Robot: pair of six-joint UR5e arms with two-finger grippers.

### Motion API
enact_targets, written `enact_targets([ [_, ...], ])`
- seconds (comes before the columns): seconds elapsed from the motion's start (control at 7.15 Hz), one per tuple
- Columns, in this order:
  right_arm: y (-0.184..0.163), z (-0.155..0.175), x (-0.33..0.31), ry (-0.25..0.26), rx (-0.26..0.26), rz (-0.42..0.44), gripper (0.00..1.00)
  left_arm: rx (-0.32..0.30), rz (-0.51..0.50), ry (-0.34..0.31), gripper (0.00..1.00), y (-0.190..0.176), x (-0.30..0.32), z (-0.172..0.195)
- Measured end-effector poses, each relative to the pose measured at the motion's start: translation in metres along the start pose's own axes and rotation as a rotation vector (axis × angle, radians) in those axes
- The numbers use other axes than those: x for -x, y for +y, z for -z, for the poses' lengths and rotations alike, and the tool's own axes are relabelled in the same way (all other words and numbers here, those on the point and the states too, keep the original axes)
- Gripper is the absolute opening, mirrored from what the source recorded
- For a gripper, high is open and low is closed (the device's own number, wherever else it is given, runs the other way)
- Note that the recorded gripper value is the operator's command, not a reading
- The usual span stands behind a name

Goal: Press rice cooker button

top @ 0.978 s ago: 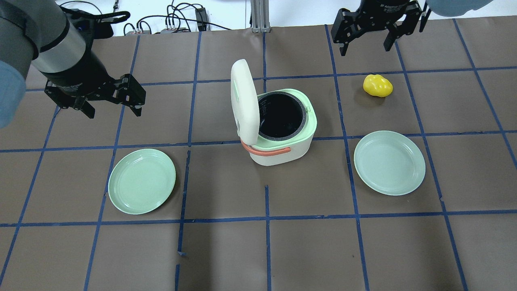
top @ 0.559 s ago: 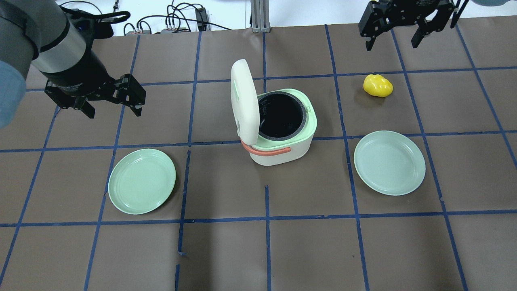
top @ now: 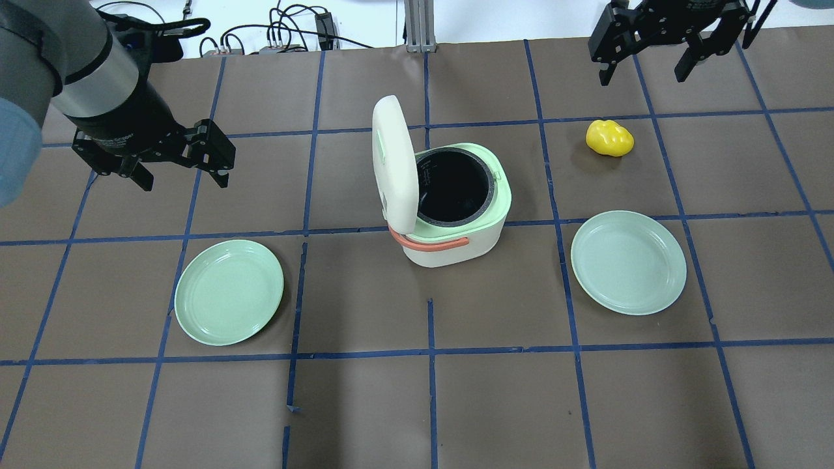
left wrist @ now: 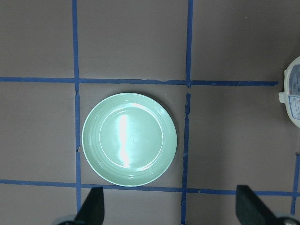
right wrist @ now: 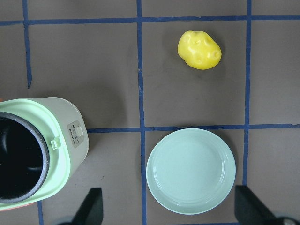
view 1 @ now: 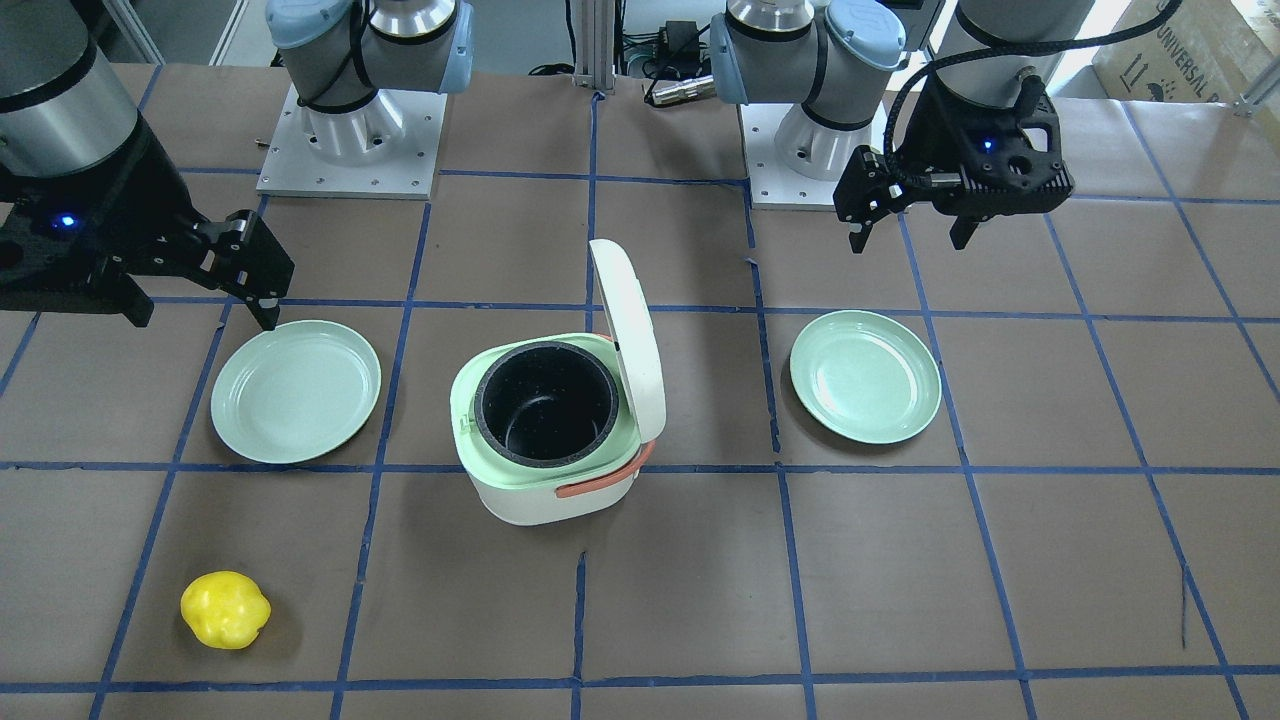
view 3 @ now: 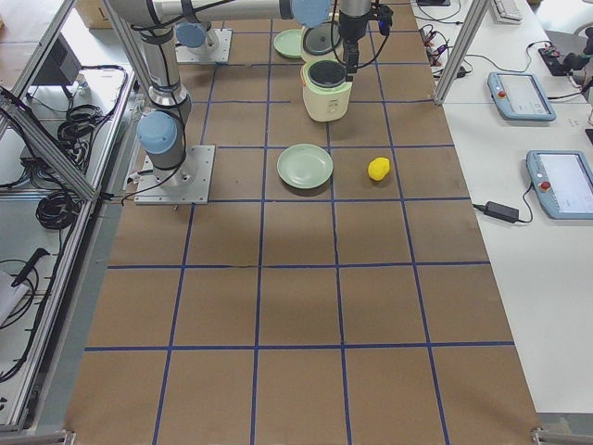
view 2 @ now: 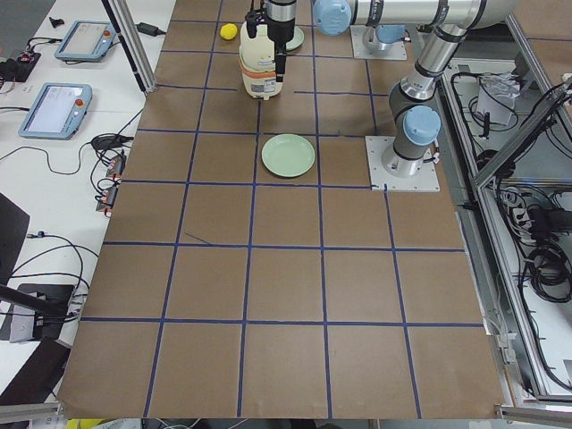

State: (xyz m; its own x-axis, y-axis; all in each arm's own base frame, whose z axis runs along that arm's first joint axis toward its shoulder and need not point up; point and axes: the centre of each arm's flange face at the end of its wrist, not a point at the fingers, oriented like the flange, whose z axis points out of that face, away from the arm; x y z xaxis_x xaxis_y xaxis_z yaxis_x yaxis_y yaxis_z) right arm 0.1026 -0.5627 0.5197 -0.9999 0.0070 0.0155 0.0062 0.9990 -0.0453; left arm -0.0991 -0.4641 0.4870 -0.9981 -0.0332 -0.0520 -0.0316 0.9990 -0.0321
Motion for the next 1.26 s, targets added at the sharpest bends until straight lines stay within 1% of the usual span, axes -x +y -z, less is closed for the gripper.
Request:
enact_targets([
  [0.14,0.009,0.004,0.002,-0.002,-0.005,0.005,1.0,0.0,0.0,0.0,1.0,0.0,0.0,0.0],
  [0.42,0.021,0.002,0.004,-0.004,0.004,0.019,1.0,-0.001,0.001,0.0,1.0,0.0,0.0,0.0],
  [1.26,0.022,-0.004,0.003,0.009,0.017,0.026,1.0,-0.001,0.0,0.0,1.0,0.0,0.0,0.0],
])
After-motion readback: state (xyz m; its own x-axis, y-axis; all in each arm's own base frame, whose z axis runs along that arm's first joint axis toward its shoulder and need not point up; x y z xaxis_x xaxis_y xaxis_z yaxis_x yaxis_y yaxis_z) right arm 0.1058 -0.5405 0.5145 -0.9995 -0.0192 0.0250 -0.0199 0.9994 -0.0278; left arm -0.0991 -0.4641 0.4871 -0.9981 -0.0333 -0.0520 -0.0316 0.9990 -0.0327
